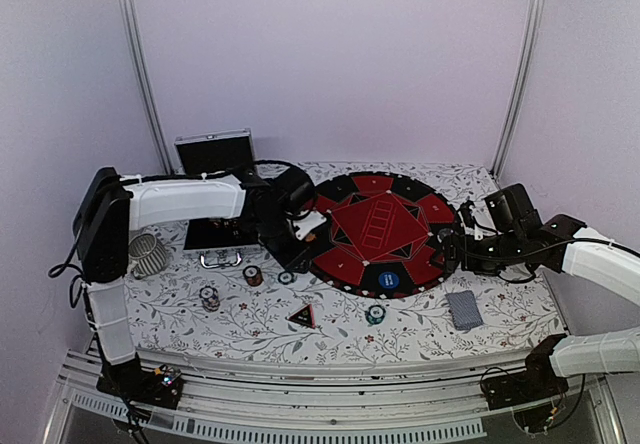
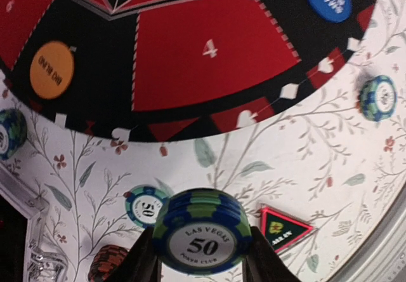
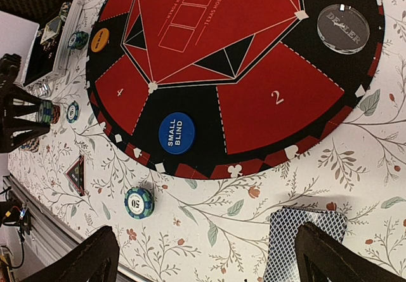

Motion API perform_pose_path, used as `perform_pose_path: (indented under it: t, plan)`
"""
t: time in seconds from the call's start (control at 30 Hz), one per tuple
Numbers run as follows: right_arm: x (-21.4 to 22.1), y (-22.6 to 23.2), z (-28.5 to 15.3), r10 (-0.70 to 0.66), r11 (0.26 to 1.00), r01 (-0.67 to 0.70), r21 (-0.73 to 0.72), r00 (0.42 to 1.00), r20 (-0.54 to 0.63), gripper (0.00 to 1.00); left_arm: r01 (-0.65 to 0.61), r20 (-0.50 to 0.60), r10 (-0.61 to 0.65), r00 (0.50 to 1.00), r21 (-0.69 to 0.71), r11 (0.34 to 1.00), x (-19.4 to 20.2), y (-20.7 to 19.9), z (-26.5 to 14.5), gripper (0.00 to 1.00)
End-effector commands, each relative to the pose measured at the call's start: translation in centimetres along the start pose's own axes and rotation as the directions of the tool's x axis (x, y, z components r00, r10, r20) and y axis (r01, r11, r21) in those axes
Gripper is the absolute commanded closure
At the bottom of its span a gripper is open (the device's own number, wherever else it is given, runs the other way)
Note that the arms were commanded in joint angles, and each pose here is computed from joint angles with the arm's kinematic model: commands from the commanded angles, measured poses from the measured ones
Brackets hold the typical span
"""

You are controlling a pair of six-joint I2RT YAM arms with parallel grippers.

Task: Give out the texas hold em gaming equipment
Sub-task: Pick up the pile of poker chips from the pile of poker chips, then place the pile of poker chips at the center of the board.

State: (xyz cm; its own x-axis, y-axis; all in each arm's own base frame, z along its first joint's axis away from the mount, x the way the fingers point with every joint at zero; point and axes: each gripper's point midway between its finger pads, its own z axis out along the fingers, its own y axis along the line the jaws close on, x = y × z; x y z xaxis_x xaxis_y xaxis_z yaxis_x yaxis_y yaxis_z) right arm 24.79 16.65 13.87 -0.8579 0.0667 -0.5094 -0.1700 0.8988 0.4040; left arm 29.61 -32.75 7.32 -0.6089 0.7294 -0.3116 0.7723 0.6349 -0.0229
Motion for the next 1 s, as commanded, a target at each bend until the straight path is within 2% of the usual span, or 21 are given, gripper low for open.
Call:
perform_pose_path:
  t: [0.0, 0.1, 0.23, 0.47, 0.63, 0.8, 0.97]
  plan:
    - [-0.5, 0.4, -0.4, -0.004, 1.000, 0.004, -0.017, 1.000, 0.021, 0.01, -0.109, 0.073, 0.103, 0.992, 0.084, 0.991, -2.2, -5.8, -2.8, 1.00]
    - [-0.5, 0.4, -0.6, -0.001, 1.000, 0.002, -0.017, 1.000, 0.026, 0.01, -0.219, 0.124, 0.200, 0.972, 0.163, 0.962, -3.6, -11.9, -3.7, 1.00]
    - [-0.6, 0.4, -0.7, -0.002, 1.000, 0.002, -0.017, 1.000, 0.030, 0.01, -0.339, 0.125, 0.318, 0.940, 0.232, 0.912, -4.1, -18.7, -2.0, 1.00]
    - [-0.4, 0.2, -0.6, 0.000, 1.000, 0.000, -0.013, 1.000, 0.029, 0.01, -0.464, 0.088, 0.457, 0.885, 0.251, 0.850, -3.4, -25.2, 1.6, 1.00]
    - [-0.3, 0.2, -0.6, 0.001, 1.000, 0.000, -0.013, 1.000, 0.026, 0.01, -0.514, 0.080, 0.510, 0.856, 0.219, 0.829, -3.6, -26.8, 4.0, 1.00]
    - [-0.3, 0.1, -0.6, 0.000, 1.000, 0.000, -0.010, 1.000, 0.028, 0.01, -0.515, 0.084, 0.508, 0.857, 0.162, 0.842, -5.4, -26.6, 6.0, 1.00]
    - [-0.3, -0.2, -0.8, 0.003, 1.000, -0.003, 0.006, 0.999, 0.037, 0.01, -0.494, 0.018, 0.496, 0.868, 0.138, 0.859, -5.0, -25.2, 8.5, 1.00]
